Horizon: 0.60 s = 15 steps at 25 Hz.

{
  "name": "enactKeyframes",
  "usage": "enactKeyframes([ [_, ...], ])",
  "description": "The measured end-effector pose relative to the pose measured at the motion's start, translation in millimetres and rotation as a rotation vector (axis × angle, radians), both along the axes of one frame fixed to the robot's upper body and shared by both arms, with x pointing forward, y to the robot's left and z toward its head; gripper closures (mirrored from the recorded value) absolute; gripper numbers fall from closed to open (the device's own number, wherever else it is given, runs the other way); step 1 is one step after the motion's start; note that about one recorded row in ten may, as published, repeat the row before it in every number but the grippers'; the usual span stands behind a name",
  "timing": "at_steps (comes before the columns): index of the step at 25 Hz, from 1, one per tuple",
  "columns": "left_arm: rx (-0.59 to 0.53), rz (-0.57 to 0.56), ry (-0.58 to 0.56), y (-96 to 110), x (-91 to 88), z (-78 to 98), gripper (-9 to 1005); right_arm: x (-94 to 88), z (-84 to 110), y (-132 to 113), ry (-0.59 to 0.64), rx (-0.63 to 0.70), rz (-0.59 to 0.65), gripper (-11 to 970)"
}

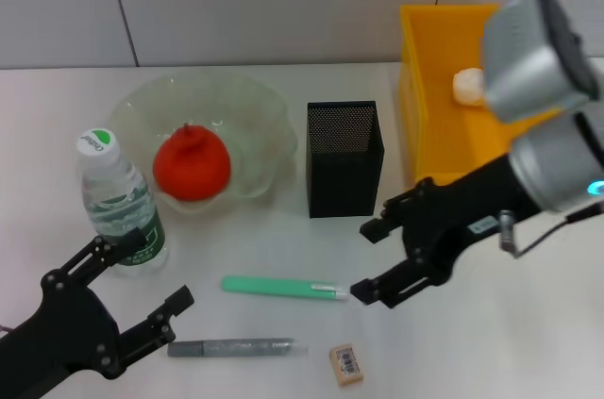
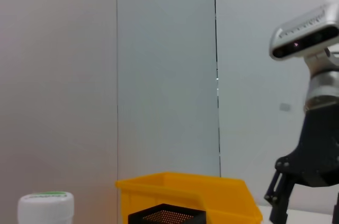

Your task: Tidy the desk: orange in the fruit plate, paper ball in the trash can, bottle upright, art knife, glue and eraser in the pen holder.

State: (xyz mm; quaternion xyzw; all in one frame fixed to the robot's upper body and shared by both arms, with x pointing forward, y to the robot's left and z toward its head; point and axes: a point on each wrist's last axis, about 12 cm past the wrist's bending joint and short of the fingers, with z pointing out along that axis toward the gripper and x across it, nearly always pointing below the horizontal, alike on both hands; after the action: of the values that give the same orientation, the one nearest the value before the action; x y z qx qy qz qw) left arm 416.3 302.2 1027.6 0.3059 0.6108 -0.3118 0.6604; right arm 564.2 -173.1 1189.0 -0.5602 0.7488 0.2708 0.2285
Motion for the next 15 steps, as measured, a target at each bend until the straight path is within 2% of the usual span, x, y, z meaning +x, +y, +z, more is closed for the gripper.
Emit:
enactKeyframes([
  [6,0.009,-0.018,0.013,-1,-2.3,-1.9,185,6.4,8.0,44,-0.023,-0.195,-0.060,169],
  [11,0.011,-0.023,0.018,-1,-2.8,-2.2,185,12.6,13.5,68,-0.035,-0.270,-0.103,171],
  [15,0.015,-0.028,0.007,0,-1.4,-0.5,185,18.9,6.5,85,-0.037,-0.315,-0.095,173],
])
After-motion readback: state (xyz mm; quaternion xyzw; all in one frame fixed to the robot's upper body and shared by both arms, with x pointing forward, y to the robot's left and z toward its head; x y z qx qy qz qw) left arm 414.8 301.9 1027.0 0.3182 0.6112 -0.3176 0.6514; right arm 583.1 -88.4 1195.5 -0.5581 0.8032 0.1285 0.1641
